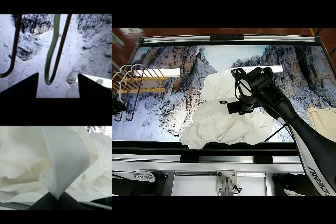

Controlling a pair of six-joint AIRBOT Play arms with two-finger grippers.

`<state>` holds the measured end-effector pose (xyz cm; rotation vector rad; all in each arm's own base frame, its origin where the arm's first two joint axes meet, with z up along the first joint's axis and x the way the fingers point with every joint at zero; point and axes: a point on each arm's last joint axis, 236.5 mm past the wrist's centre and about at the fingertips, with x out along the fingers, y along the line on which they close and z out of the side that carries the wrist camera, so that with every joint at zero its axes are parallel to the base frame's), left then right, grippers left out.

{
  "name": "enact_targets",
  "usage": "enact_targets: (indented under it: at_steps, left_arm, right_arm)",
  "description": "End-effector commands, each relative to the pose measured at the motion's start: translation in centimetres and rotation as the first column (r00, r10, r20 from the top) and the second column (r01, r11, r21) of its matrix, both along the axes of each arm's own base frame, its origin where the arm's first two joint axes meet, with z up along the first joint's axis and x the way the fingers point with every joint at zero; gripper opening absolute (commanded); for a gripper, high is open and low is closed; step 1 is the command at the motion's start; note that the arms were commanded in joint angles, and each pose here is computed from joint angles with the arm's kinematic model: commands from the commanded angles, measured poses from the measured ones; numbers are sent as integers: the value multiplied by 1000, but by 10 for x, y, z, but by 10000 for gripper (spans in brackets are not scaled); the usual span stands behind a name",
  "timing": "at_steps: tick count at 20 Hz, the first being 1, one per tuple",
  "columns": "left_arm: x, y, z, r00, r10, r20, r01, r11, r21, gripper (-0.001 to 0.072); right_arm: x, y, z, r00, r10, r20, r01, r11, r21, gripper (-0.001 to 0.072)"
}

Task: Fold the shirts.

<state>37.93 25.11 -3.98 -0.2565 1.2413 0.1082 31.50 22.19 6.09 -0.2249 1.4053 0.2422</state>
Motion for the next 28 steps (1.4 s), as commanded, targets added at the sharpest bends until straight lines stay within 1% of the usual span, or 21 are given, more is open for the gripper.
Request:
enact_targets:
  at_steps: [1, 4, 9, 14, 15, 16, 17, 23, 24, 25, 27, 28]
  left_arm:
    - [-5, 3, -16, 999, -21, -46, 21, 1000, 7, 548]
    - [-5, 0, -25, 998, -19, -55, 19, 1000, -14, 547]
    - [-3, 3, -28, 998, -16, -52, 16, 1000, -7, 538]
    - [-6, -11, -45, 994, -55, -95, 50, 997, -54, 536]
    - [-6, -12, -47, 993, -59, -100, 53, 997, -59, 509]
    - [-6, -12, -48, 993, -66, -101, 60, 996, -59, 463]
    - [-7, -12, -48, 992, -67, -104, 61, 997, -56, 451]
    - [-11, -9, -55, 989, -72, -127, 66, 997, -50, 437]
    - [-11, -9, -55, 989, -73, -128, 67, 997, -49, 329]
    - [-12, -8, -55, 989, -74, -132, 68, 997, -44, 313]
    - [-14, -6, -56, 987, -76, -139, 71, 997, -37, 309]
    - [-14, -6, -56, 987, -76, -139, 72, 997, -37, 252]
  right_arm:
    - [0, 0, 1, 1000, -1, -1, 1, 1000, -1, 76]
    - [0, 0, 1, 1000, -1, 2, 1, 1000, 0, 76]
    - [1, -1, 1, 1000, -2, 4, 2, 1000, -2, 76]
    - [3, -6, 1, 1000, -5, 14, 6, 1000, -21, 76]
    - [3, -6, 1, 1000, -5, 14, 5, 1000, -22, 76]
    - [3, -6, 1, 1000, -5, 13, 5, 1000, -22, 76]
    - [3, -6, 1, 1000, -5, 13, 6, 1000, -22, 76]
    - [3, -6, 1, 1000, -5, 14, 5, 1000, -22, 76]
    - [3, -6, 1, 1000, -5, 14, 5, 1000, -22, 76]
    - [3, -6, 1, 1000, -5, 14, 5, 1000, -22, 76]
    - [3, -6, 1, 1000, -5, 14, 6, 1000, -22, 76]
    - [3, -6, 1, 1000, -5, 14, 5, 1000, -22, 76]
